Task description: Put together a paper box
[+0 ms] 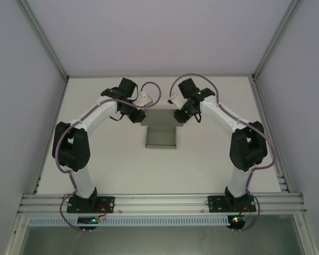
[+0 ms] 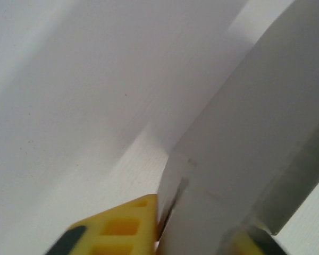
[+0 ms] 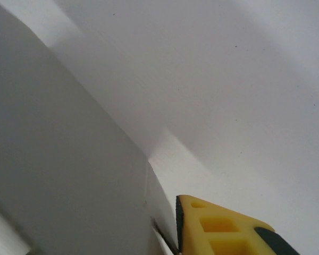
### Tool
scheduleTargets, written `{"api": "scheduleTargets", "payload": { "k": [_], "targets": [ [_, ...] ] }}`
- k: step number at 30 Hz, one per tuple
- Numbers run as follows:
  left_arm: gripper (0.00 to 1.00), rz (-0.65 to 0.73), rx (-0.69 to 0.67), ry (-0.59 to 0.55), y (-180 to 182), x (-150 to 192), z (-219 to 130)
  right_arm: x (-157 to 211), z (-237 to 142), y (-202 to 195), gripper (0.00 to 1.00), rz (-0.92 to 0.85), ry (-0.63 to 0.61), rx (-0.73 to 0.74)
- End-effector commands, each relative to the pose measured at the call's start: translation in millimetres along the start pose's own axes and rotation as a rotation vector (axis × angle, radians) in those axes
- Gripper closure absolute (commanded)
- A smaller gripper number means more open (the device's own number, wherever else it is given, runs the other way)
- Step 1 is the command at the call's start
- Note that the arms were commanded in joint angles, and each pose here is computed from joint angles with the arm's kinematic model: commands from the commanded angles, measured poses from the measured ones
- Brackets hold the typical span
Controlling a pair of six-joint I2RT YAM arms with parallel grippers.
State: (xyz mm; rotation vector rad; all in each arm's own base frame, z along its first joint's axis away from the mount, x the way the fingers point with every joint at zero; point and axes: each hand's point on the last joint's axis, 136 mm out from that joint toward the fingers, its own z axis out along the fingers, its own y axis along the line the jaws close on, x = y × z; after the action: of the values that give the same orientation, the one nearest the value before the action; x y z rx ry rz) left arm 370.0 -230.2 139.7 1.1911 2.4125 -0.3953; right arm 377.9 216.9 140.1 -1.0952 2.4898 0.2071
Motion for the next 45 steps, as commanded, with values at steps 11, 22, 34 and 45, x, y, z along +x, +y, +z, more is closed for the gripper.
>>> {"api": "scheduleTargets", "payload": {
  "k": [11, 22, 34, 45],
  "targets": [
    [1.00, -0.343, -0.231, -0.138, 29, -41, -25, -34, -37, -27, 1.00, 0.407, -0.188, 0.160],
    [1.00, -0.682, -0.068, -0.377, 13, -87, 6, -64, -25, -36, 0.99, 0.880, -0.398, 0.228],
    [1.00, -0.770, -0.102, -0.356, 8, -72, 50, -43, 11, -34, 1.00, 1.000, -0.443, 0.290],
    [1.00, -0.736, -0.223, -0.259, -1, -9, 61, -1, 42, -12, 1.00, 0.821, -0.458, 0.337]
  ]
}}
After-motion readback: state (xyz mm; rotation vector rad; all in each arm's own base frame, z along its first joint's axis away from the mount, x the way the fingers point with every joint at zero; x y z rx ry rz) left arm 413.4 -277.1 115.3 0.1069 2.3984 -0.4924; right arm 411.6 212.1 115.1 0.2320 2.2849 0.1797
